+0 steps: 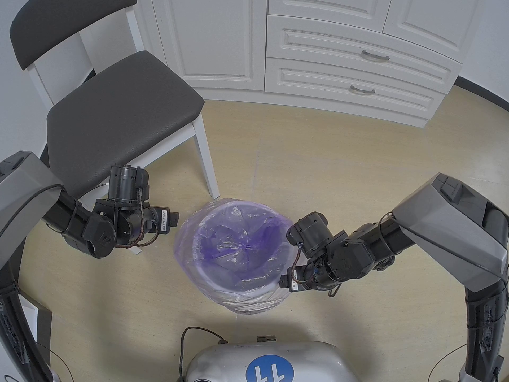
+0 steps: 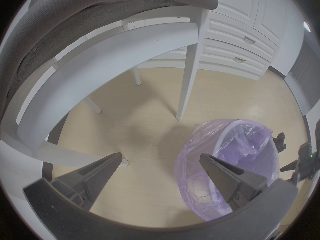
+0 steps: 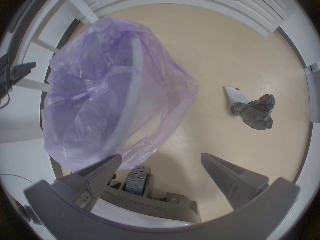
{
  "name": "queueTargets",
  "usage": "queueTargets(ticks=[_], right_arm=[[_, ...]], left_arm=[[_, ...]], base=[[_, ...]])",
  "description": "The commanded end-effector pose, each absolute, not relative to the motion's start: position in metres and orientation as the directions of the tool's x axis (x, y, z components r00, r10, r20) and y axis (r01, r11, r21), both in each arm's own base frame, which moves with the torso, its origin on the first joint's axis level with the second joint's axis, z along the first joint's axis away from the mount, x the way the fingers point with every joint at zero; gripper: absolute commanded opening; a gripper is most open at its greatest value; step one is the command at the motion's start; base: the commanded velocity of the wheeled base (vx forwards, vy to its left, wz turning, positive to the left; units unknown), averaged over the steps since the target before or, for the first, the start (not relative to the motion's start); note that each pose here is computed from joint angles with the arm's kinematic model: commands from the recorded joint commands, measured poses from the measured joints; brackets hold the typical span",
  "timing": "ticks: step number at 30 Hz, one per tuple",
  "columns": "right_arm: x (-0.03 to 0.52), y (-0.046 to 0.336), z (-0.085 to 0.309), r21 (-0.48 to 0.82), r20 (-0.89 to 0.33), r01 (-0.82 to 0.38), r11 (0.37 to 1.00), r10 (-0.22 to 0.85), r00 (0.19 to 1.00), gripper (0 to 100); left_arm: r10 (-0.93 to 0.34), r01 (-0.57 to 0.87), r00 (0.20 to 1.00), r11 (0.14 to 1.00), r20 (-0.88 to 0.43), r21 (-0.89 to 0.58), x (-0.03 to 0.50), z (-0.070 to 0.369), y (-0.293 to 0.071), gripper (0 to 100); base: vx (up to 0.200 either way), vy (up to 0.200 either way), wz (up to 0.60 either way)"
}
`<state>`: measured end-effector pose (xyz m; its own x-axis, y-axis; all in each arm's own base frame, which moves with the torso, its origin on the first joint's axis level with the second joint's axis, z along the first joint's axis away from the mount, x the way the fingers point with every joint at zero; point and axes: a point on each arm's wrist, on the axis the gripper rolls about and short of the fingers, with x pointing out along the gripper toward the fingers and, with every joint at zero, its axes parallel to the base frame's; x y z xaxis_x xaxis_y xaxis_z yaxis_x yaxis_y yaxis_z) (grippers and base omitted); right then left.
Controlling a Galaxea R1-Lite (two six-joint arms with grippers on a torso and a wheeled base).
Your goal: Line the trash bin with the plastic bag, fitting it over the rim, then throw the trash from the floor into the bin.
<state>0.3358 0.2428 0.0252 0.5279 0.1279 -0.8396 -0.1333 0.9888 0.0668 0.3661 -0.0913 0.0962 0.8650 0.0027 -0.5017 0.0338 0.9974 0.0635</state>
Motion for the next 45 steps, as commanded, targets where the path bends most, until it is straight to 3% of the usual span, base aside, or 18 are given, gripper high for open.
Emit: queueTargets(ticks=[1, 9, 31, 37, 45], right_arm=[[0.345, 0.250, 0.009, 0.095, -0.832, -0.095, 0.991, 0.132, 0.539, 100], [0.372, 0.259, 0.015, 0.230, -0.771, 0.044, 0.972, 0.155, 0.617, 100], [0.417, 0.242, -0.007, 0.191, -0.729, 0.192, 0.963, 0.008, 0.684, 100], [0.440, 0.241, -0.014, 0.243, -0.682, 0.281, 0.928, -0.042, 0.730, 100], [0.451, 0.246, -0.021, 0.302, -0.658, 0.329, 0.895, -0.054, 0.751, 100]], left_arm=[[0.002, 0.035, 0.866, 0.997, -0.500, 0.064, 0.365, 0.096, -0.091, 100], [0.002, 0.036, 0.865, 0.997, -0.502, 0.066, 0.365, 0.094, -0.092, 100], [-0.017, 0.064, 0.852, 0.995, -0.524, 0.072, 0.358, 0.085, -0.100, 100], [-0.033, 0.088, 0.839, 0.993, -0.543, 0.076, 0.352, 0.080, -0.106, 100], [-0.057, 0.173, 0.784, 0.976, -0.619, 0.129, 0.347, 0.041, -0.116, 100]], base=[[0.000, 0.000, 0.00], [0.000, 0.000, 0.00], [0.000, 0.000, 0.00], [0.000, 0.000, 0.00], [0.000, 0.000, 0.00]])
